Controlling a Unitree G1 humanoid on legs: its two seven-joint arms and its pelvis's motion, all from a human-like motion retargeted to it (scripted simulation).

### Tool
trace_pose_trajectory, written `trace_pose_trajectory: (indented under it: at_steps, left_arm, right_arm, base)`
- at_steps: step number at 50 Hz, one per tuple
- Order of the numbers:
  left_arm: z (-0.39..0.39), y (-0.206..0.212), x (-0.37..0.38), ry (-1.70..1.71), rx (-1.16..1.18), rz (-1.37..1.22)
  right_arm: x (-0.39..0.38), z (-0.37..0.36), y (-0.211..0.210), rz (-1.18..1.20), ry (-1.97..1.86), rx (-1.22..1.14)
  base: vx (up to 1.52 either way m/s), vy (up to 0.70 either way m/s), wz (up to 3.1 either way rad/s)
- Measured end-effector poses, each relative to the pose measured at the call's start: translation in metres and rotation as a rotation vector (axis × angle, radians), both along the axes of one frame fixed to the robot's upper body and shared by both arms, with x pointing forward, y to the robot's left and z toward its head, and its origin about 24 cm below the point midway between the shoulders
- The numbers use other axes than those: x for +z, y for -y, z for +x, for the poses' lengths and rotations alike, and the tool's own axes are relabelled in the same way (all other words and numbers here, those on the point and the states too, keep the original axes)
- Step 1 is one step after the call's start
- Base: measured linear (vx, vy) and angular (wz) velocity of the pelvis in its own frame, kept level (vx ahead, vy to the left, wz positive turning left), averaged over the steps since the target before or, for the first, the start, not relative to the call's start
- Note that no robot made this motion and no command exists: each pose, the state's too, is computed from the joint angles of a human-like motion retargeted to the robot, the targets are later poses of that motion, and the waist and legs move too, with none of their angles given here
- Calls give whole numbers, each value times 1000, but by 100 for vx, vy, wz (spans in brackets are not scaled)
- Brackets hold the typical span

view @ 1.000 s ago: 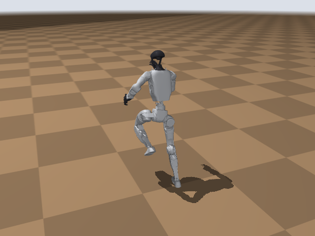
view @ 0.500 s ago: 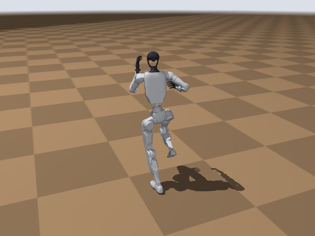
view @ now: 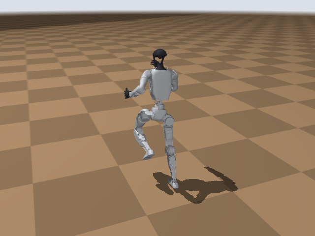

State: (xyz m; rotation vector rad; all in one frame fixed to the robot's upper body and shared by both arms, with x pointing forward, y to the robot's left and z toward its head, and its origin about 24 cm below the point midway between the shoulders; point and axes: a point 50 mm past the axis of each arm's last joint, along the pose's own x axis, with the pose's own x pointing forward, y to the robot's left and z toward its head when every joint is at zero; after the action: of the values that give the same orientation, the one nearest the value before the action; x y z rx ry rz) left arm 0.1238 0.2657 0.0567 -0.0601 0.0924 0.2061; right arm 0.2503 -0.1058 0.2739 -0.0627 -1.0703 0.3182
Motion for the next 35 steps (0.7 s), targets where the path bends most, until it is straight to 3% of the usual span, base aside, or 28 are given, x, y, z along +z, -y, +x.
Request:
trace_pose_trajectory:
  at_steps: [7, 13, 17, 20, 23, 27, 35]
  left_arm:
    - [-27, -4, 23, -115, -240, 57]
    - [6, 9, 52, 123, -231, 141]
    - [82, 40, 72, 433, -193, 151]
    - [140, 92, 147, 817, -244, 82]
    - [127, 131, 252, 1295, -333, 10]
    - [75, 153, 328, 1736, -353, 196]
    - [61, 160, 334, 1810, -442, 162]
  right_arm:
    - [51, -64, -49, -88, 375, 289]
    - [17, -66, -31, -66, 218, 350]
    - [-59, -25, -1, -55, -198, 153]
    - [-142, -29, 50, -20, -583, -65]
    - [-166, -71, 100, -52, -759, -172]
    - [-170, -110, 143, -254, -971, -217]
    - [-182, -150, 171, -520, -1217, -302]
  base:
    - [127, 22, -71]
    - [121, 36, -10]
    - [88, 24, 153]
    - [86, 14, 191]
    - [96, 10, 155]
    - [102, -4, 92]
    - [110, -20, 32]
